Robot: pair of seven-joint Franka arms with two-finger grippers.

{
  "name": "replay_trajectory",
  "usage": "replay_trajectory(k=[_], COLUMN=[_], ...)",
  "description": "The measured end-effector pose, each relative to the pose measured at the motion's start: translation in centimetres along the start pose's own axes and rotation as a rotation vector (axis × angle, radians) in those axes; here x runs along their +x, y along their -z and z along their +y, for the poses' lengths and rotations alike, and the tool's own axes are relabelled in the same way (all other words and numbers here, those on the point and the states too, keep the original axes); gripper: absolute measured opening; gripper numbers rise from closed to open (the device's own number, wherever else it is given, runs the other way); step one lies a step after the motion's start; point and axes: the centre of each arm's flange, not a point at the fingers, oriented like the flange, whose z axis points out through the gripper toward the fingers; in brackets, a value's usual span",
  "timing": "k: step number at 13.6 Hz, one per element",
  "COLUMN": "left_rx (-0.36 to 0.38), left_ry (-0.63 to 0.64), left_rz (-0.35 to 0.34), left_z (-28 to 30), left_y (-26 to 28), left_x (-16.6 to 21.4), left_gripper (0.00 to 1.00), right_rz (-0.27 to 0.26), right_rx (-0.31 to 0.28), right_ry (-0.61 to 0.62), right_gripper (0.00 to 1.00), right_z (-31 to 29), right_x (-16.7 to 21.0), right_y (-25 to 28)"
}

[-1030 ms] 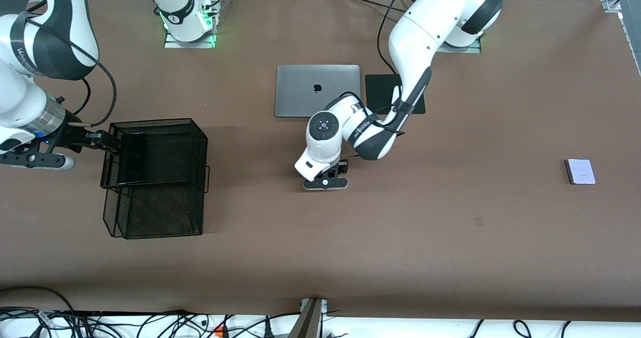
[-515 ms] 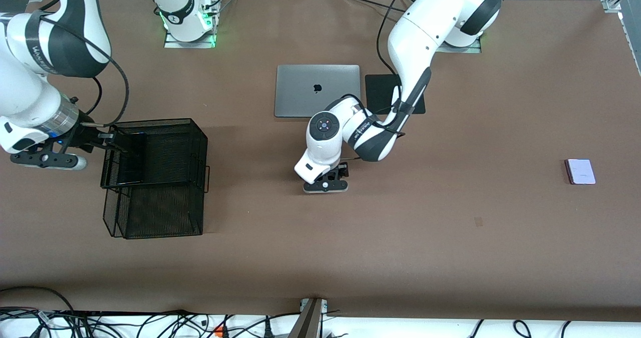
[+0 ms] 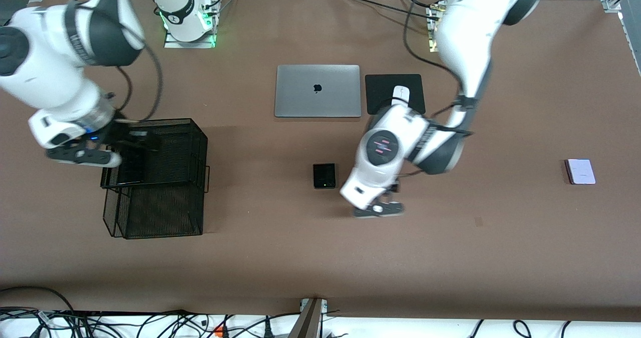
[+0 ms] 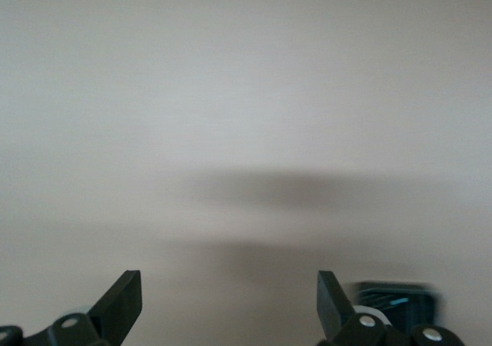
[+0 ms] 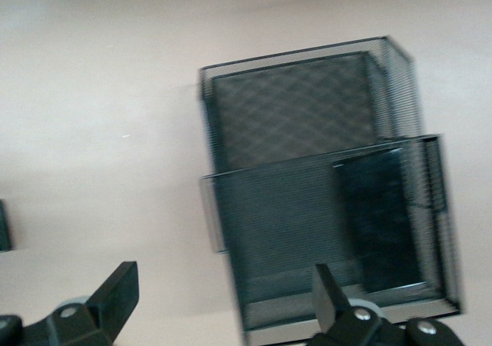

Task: Place phones with both arms
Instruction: 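Grasp the flip phone with the right gripper while the left gripper withdraws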

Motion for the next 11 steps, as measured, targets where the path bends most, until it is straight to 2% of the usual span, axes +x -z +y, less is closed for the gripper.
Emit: replay_trajectory(k=[3, 5, 6, 9, 11], left_rx=[0.036, 0.046, 0.058, 0.109, 0.119], left_ry=[-0.087, -0.137, -0.157, -0.223, -0.275], left_rz=[-0.064, -0.094, -0.101, -0.125, -0.135], left_z=[-9.1, -16.2, -19.9, -31.5, -38.9], left_y=[-0.2, -0.3, -0.3, -0.7, -0.7], left_x=[1.2, 2.3, 2.8, 3.9, 4.2], left_gripper=[1.0, 1.0, 1.0, 1.0, 1.0], right_rz=[-0.006, -0.048, -0.058, -0.043, -0.008], right_rx=[0.001, 0.07, 0.086, 0.065, 0.082], right_ry=[0.014, 0.01, 0.003, 0.004, 0.02], right_gripper=[1.0, 1.0, 1.0, 1.0, 1.0], right_z=[-9.5, -15.5, -18.5, -25.7, -29.8], right_x=[-2.7, -3.6, -3.8, -4.2, -5.1], right_y=[-1.3, -3.3, -4.6, -9.7, -14.0])
